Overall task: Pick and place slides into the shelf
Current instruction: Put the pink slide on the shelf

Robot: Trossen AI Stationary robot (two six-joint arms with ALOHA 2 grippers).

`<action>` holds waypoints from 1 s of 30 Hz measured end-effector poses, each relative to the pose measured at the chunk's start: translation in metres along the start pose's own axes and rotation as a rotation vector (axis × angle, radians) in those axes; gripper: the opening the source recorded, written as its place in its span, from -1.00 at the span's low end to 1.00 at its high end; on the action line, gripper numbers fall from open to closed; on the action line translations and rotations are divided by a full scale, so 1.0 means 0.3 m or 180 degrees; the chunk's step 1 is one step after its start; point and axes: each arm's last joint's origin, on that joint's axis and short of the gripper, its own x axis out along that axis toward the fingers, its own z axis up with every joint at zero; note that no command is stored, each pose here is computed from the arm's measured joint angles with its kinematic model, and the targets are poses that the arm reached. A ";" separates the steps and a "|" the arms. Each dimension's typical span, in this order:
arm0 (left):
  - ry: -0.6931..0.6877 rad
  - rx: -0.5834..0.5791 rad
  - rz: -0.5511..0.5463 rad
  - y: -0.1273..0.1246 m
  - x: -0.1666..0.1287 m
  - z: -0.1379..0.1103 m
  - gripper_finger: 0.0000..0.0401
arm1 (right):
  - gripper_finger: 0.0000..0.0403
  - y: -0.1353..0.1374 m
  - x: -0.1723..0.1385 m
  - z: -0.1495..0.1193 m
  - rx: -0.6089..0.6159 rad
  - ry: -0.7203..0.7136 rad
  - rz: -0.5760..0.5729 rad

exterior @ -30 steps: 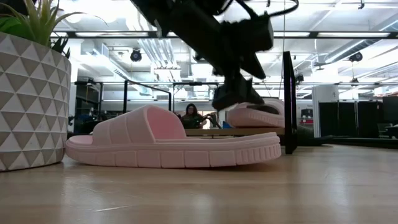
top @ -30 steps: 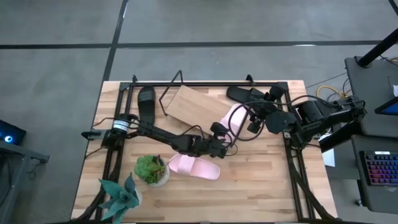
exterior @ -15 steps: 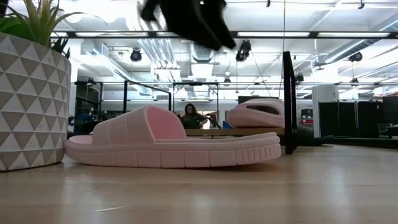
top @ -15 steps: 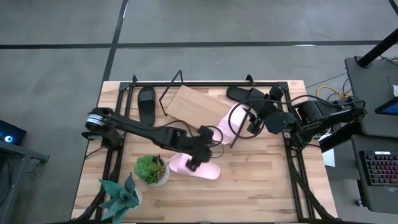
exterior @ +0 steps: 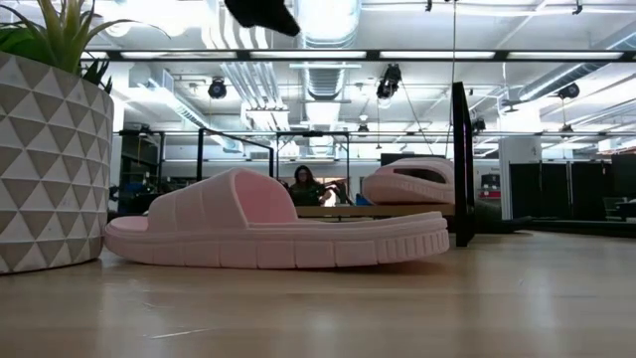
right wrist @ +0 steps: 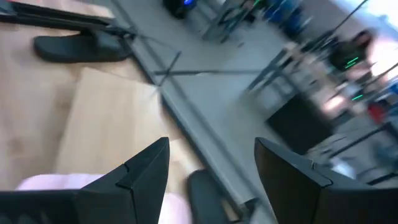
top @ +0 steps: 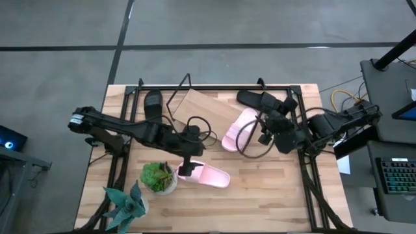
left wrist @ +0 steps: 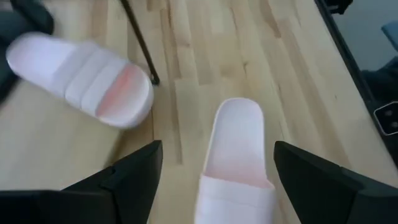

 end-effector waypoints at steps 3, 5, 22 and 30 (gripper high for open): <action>0.0198 -0.0190 -0.0036 0.000 0.000 -0.020 0.45 | 0.12 0.038 -0.032 -0.034 -0.0120 -0.0224 -0.0226; 0.0319 -0.0352 -0.0033 -0.001 0.008 -0.031 0.45 | 0.12 0.067 -0.058 -0.062 -0.0196 -0.0373 -0.0278; 0.0775 -0.1566 0.0017 -0.014 0.129 -0.067 0.45 | 0.12 0.262 -0.069 -0.299 0.0150 -0.0800 -0.0113; 0.0886 -0.2110 0.0158 -0.017 0.178 -0.078 0.45 | 0.12 0.261 -0.065 -0.309 0.0251 -0.0891 -0.0256</action>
